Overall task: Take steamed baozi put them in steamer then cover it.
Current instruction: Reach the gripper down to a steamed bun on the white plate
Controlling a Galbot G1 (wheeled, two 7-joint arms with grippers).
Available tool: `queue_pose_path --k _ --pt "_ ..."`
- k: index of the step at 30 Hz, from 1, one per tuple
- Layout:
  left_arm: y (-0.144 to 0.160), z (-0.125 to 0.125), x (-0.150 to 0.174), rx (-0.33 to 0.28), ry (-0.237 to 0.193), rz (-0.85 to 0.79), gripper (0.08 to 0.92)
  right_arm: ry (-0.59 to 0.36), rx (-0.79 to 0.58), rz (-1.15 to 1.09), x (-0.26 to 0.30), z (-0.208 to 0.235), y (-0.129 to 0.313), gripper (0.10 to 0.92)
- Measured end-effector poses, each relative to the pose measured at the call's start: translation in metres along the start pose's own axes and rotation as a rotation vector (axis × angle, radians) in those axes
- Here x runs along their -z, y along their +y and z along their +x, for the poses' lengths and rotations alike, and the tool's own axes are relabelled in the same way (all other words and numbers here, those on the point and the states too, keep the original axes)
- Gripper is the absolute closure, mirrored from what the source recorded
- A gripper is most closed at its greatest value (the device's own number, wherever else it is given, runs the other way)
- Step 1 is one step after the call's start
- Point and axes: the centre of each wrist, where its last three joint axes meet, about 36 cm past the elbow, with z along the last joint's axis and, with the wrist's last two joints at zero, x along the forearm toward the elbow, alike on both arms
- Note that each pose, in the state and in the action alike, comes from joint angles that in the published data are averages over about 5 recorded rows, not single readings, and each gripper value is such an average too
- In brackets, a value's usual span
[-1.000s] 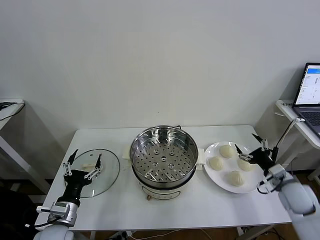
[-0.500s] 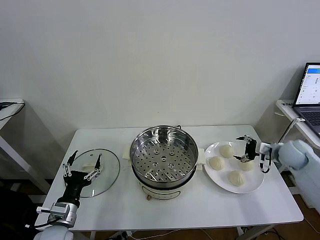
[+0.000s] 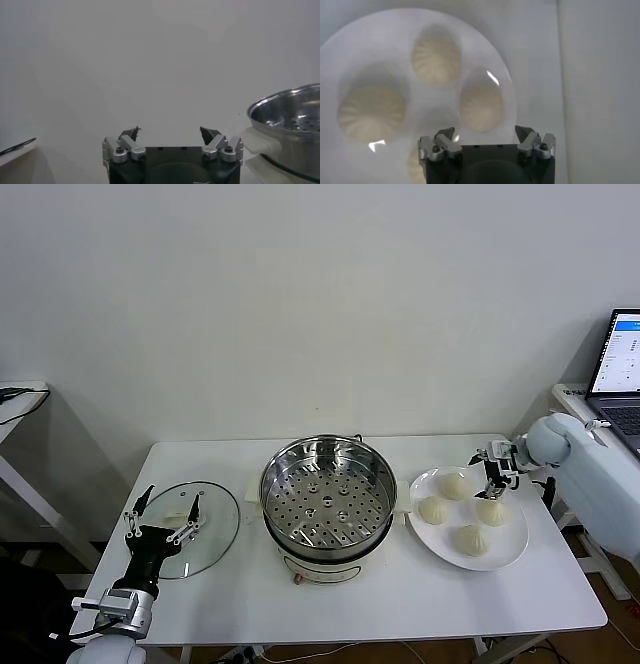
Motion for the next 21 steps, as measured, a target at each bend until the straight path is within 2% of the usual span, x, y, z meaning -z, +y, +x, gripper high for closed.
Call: queue_pose_path --k 21 --pt "0.006 0.003 -0.001 0.016 0.003 -0.001 0.177 0.051 0.075 0.018 0.027 -0.040 -0.020 0.200"
